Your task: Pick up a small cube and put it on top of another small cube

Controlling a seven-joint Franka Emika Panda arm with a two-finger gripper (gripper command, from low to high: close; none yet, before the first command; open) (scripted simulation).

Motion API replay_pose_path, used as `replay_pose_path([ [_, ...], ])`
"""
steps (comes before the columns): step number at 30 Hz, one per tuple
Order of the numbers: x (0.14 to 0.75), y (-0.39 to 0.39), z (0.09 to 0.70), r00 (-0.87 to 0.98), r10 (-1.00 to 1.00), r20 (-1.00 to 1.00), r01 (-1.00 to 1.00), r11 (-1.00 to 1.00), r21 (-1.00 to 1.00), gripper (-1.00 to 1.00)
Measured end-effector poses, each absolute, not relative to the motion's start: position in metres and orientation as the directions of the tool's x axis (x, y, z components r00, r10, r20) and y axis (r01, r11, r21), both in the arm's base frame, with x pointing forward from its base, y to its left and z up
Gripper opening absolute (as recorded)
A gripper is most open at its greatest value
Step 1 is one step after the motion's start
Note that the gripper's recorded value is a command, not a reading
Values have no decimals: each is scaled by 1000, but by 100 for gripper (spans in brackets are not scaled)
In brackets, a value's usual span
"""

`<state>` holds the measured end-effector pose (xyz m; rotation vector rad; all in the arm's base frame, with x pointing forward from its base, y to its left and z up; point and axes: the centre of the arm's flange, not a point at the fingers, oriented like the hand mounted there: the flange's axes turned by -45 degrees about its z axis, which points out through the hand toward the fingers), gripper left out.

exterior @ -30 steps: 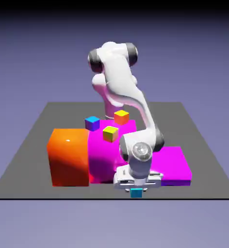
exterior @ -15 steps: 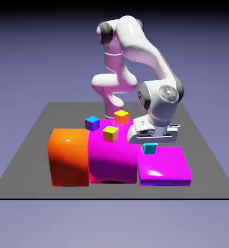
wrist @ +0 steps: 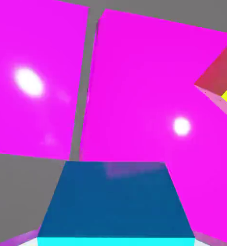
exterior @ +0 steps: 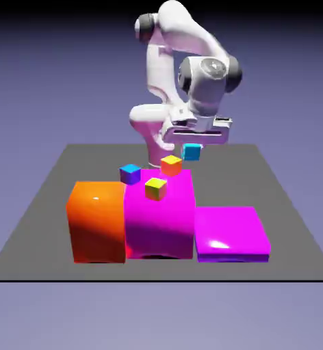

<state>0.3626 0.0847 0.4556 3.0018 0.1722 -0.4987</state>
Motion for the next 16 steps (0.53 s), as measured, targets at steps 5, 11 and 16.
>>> replay_pose_path([
  [5,315,54,468,943,56,-329,66,-998,19,-100],
  [11,304,34,420,942,2,-335,2,-1000,-3,-100],
  [16,296,34,393,942,2,-335,2,-1000,0,100],
])
